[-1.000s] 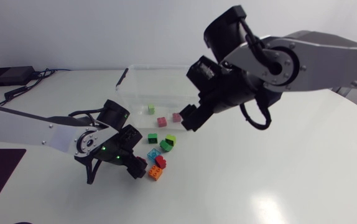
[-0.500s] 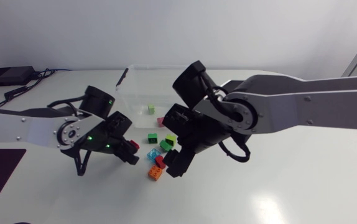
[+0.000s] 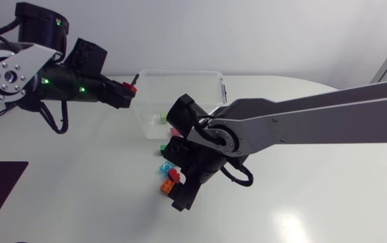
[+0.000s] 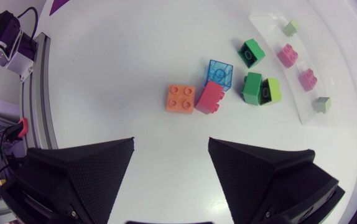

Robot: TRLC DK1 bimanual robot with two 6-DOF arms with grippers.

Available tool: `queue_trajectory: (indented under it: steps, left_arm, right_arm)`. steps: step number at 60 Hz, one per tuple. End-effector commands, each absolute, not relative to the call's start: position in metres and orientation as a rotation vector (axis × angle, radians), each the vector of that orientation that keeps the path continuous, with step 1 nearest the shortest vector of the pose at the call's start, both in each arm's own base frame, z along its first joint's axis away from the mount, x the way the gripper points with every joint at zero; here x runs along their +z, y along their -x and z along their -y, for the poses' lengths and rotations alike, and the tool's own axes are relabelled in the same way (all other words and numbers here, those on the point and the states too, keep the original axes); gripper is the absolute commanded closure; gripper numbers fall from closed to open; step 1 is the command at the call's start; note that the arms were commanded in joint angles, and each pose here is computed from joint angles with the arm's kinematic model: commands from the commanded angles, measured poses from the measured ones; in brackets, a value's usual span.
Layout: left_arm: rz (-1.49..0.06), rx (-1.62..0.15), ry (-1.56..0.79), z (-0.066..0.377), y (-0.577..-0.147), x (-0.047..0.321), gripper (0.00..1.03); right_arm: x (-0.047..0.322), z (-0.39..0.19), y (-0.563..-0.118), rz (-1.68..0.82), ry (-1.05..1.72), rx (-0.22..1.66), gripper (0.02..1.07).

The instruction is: Place the duplo bricks in the container

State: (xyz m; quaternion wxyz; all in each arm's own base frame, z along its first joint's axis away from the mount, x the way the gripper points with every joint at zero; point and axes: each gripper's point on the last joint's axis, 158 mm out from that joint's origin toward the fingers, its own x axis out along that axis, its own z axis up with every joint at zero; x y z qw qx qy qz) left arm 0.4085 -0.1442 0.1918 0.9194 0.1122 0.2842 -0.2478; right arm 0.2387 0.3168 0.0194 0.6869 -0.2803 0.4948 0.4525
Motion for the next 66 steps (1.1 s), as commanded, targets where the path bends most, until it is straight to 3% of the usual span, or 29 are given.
queue_trajectory:
  steps: [1, 34, 44, 57, 66]
  left_arm:
    - [-0.541, -0.503, -0.185, 0.149, -0.423, 0.214, 0.77]
    - [-0.607, -0.512, -0.173, 0.174, -0.495, 0.167, 0.71]
    - [-0.614, -0.509, -0.172, 0.177, -0.51, 0.16, 0.58]
    - [-0.602, -0.494, -0.159, 0.174, -0.519, 0.168, 0.19]
    - [-0.585, -0.482, -0.155, 0.167, -0.516, 0.178, 0.12]
  right_arm:
    - [0.012, -0.325, -0.233, -1.139, 0.643, 1.039, 0.2]
    - [-0.006, -0.337, -0.235, -1.262, 0.638, 1.053, 0.2]
    - [-0.015, -0.338, -0.235, -1.297, 0.645, 1.045, 0.2]
    - [-0.024, -0.337, -0.236, -1.349, 0.654, 1.034, 0.2]
    - [-0.027, -0.338, -0.239, -1.368, 0.659, 1.028, 0.2]
